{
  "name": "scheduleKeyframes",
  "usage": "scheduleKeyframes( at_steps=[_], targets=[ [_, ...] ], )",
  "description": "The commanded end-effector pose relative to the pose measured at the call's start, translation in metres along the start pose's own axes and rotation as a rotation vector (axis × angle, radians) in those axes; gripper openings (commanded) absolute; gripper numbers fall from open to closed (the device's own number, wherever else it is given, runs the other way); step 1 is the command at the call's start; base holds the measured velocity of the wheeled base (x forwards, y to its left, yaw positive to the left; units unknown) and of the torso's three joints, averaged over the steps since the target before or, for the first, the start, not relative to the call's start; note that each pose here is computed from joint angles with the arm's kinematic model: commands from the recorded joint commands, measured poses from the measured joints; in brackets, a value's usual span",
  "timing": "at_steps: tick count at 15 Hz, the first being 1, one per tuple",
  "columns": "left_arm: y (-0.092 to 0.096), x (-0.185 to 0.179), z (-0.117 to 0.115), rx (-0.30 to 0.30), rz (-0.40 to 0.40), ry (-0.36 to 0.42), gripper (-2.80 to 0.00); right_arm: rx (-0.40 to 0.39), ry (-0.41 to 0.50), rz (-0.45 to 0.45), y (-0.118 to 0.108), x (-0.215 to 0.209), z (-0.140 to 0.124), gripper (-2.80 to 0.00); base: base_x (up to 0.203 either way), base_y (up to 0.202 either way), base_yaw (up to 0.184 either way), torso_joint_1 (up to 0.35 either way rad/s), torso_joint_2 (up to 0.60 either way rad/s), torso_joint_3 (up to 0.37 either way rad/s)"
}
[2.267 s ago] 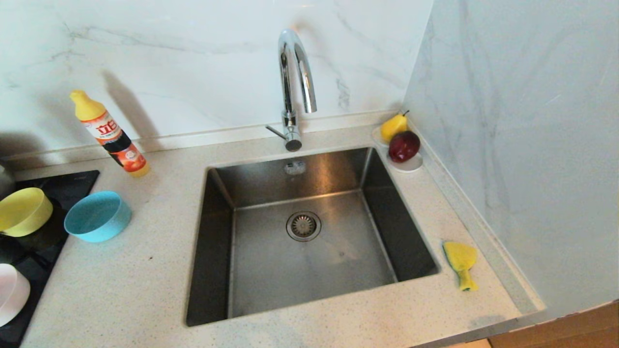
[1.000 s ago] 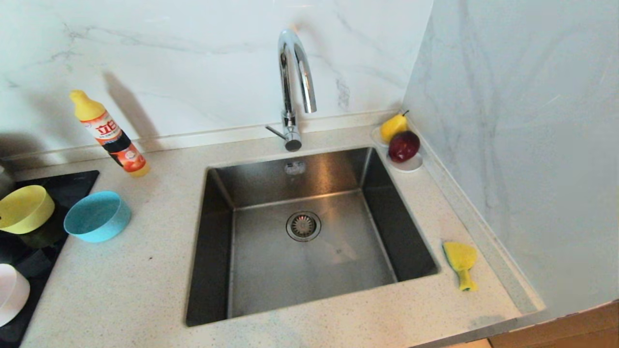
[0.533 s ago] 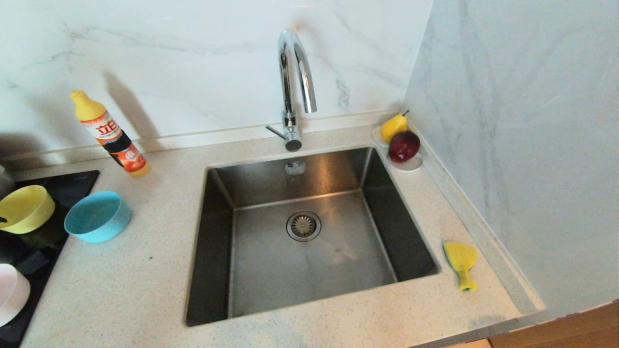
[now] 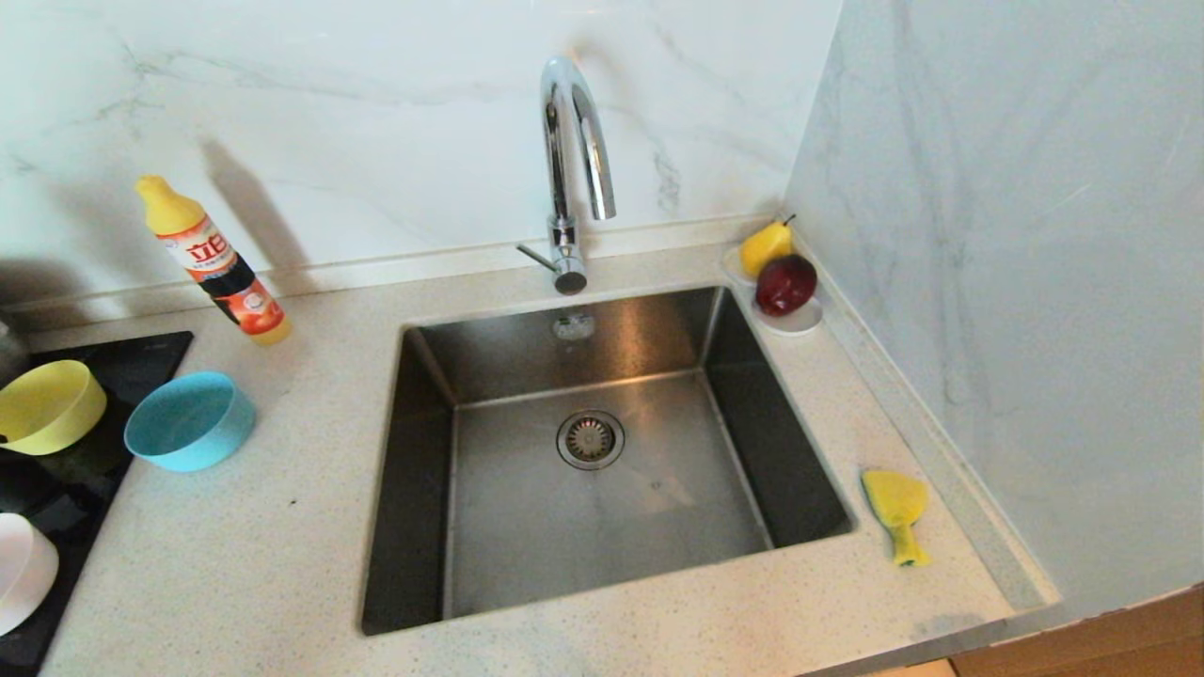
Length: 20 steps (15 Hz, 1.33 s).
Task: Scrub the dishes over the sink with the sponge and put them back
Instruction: Place the bowl on the bowl
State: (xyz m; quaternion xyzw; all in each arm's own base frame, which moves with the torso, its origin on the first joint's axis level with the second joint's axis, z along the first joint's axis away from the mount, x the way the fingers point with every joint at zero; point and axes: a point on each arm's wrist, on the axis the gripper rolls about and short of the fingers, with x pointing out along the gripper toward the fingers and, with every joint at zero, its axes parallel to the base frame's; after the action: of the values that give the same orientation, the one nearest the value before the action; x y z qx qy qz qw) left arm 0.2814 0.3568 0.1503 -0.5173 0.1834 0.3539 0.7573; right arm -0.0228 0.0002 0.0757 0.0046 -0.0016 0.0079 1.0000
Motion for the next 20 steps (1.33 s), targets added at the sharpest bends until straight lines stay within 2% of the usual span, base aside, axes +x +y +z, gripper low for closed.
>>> scheduleKeyframes(
  at_steps=[1, 11, 14, 20],
  targets=[
    [-0.003, -0.003, 0.003, 0.0, -0.012, -0.013, -2.8, 0.0, -0.001, 0.001, 0.0, 0.0, 0.0, -2.8, 0.0, 0.0, 0.0, 0.0, 0.0, 0.0],
    [-0.012, -0.011, 0.009, 0.013, -0.025, -0.051, -2.8, 0.0, -0.001, 0.001, 0.0, 0.0, 0.0, -2.8, 0.0, 0.0, 0.0, 0.0, 0.0, 0.0],
    [-0.025, -0.037, 0.009, 0.014, -0.038, -0.051, -2.8, 0.0, 0.0, 0.001, 0.0, 0.0, 0.0, -2.8, 0.0, 0.0, 0.0, 0.0, 0.0, 0.0],
    [-0.053, -0.079, -0.01, 0.039, -0.041, 0.002, -2.8, 0.0, 0.0, 0.001, 0.0, 0.0, 0.0, -2.8, 0.0, 0.0, 0.0, 0.0, 0.0, 0.0]
  ],
)
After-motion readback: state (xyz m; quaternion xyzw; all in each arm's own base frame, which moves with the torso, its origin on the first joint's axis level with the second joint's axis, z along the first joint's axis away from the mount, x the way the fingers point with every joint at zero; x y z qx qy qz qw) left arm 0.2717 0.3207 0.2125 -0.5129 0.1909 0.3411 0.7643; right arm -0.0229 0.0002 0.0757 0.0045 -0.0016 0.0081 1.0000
